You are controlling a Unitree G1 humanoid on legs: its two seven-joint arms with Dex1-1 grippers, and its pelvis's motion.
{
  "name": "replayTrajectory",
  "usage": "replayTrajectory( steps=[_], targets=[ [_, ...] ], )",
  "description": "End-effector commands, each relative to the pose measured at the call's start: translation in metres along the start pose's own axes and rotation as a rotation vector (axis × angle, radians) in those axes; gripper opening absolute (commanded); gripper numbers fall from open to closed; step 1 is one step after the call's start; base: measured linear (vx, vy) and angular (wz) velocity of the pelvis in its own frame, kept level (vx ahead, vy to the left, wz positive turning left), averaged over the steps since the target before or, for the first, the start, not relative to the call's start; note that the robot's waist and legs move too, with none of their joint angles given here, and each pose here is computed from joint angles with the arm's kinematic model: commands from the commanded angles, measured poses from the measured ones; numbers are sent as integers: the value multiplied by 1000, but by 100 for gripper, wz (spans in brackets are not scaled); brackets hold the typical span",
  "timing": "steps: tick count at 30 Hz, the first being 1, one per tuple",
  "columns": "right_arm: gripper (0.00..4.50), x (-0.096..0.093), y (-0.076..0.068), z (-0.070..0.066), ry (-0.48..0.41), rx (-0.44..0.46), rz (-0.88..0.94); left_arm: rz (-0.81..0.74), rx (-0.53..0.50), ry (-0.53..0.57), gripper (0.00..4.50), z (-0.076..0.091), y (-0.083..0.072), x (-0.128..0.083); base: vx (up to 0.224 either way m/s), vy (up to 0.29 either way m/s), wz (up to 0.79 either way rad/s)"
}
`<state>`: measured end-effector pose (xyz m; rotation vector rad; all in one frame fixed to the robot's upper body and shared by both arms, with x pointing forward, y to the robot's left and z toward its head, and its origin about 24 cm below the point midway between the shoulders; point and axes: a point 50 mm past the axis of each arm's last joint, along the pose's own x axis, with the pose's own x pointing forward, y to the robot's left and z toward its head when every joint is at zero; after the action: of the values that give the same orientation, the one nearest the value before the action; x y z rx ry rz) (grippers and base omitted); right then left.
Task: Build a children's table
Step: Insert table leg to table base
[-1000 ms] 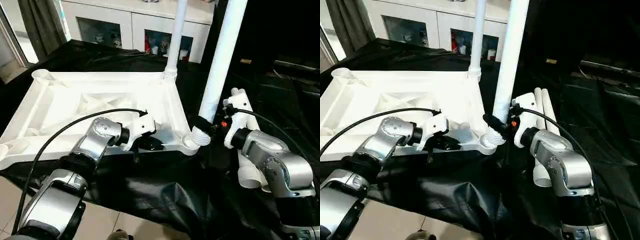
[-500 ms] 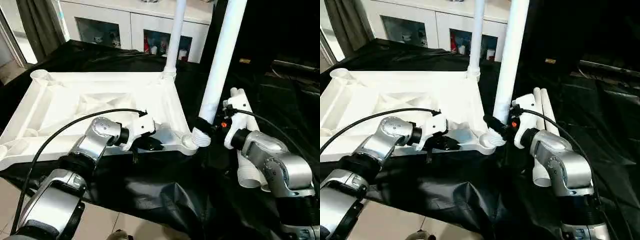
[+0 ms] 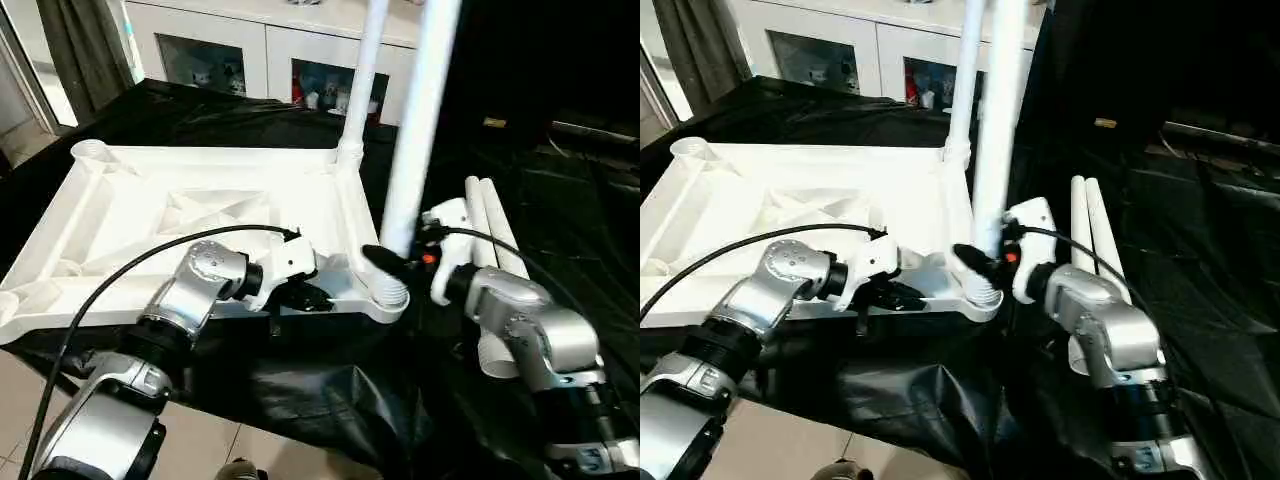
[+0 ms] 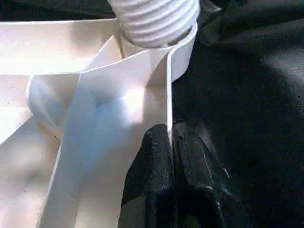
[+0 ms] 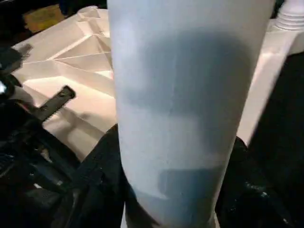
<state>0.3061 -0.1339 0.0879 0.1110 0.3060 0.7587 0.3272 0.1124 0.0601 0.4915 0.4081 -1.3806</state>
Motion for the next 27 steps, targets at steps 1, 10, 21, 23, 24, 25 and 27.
replayTrajectory(
  steps=[1,10,21,23,24,25,27],
  targets=[
    [190,1,-1,3,0,-30,5,19,13,0,0,4,1,4,0,0,0],
    [190,2,-6,-3,26,-65,1,36,12,-6,0,6,4,-1,0,0,0],
    [190,1,-8,-5,29,-68,6,24,8,45,0,-3,4,-10,0,0,0],
    [190,1,-8,-5,30,-71,11,18,8,59,0,-4,4,-14,0,0,0],
    [190,1,-8,-5,30,-72,12,16,8,61,0,-4,4,-14,0,0,0],
    [190,1,-8,-4,30,-72,12,17,8,62,0,-5,4,-15,0,0,0],
    [190,2,-8,-3,26,-71,17,21,4,65,0,-6,4,-20,0,0,0]
  ],
)
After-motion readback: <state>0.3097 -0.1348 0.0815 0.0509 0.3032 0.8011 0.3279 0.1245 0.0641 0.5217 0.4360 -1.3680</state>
